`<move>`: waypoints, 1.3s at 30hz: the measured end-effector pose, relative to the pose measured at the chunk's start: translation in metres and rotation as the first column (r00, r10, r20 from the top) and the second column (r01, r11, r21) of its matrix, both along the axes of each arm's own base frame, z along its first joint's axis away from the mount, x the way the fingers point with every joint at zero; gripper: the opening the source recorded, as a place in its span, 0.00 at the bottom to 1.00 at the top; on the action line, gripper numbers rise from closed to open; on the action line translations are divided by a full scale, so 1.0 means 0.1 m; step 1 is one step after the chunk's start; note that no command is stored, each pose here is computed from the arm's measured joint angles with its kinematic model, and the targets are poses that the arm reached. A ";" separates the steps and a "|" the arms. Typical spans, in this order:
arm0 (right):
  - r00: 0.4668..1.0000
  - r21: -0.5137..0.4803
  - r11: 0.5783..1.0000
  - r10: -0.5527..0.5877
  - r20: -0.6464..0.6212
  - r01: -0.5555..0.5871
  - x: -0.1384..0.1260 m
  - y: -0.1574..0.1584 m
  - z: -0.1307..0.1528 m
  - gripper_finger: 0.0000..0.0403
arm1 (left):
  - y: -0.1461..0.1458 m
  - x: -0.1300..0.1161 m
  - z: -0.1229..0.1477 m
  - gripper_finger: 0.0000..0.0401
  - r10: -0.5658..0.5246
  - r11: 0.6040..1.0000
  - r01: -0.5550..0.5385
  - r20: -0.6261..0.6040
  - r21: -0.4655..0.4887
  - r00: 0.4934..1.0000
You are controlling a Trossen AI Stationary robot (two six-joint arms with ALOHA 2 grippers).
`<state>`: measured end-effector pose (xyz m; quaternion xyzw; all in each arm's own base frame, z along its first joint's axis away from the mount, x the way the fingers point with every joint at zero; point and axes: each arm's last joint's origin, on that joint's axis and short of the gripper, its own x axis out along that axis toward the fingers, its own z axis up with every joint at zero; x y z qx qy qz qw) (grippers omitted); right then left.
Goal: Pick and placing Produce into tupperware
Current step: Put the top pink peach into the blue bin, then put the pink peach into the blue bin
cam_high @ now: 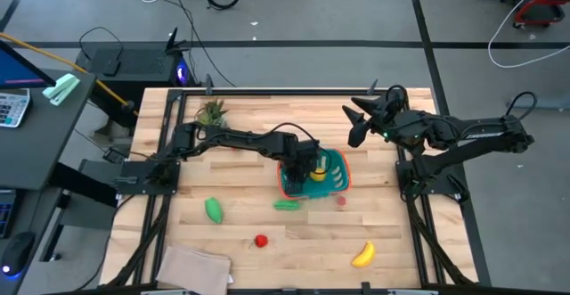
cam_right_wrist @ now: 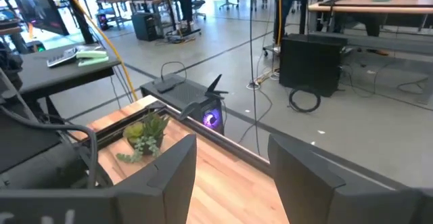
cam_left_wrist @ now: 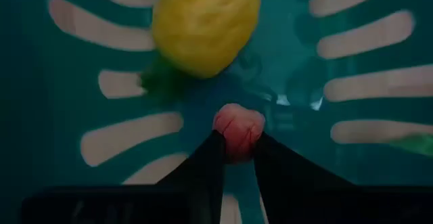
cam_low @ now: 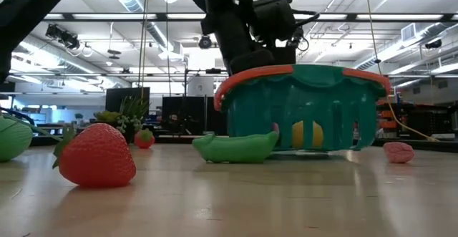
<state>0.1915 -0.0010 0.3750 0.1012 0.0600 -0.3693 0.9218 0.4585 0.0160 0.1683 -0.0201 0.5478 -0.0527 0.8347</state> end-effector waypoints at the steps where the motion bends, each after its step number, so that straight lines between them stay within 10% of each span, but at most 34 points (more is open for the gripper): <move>1: 1.000 0.004 1.000 0.000 0.002 0.000 0.00 0.00 0.00 0.48 | 0.00 0.01 0.00 0.21 0.000 1.000 0.000 0.008 0.000 1.000; 15: 0.981 0.090 0.979 0.188 -0.042 -0.183 0.01 0.05 -0.07 0.48 | 0.03 -0.02 0.33 0.55 -0.013 0.999 0.010 0.053 0.050 0.999; 21: 0.908 0.386 0.862 0.400 -0.121 -0.328 -0.09 0.16 -0.27 0.47 | 0.08 0.05 0.79 0.58 -0.040 0.997 0.031 0.111 0.077 0.993; 31: 0.813 0.741 0.631 0.543 -0.210 -0.231 -0.26 0.56 -0.53 0.41 | 0.38 -0.03 1.89 0.54 -0.002 0.991 -0.042 0.331 0.127 0.944; 39: 0.739 0.779 0.622 0.564 -0.370 -0.085 -0.08 0.97 -0.94 0.43 | 0.71 -0.55 2.52 0.55 0.097 0.969 -0.189 0.458 0.158 0.883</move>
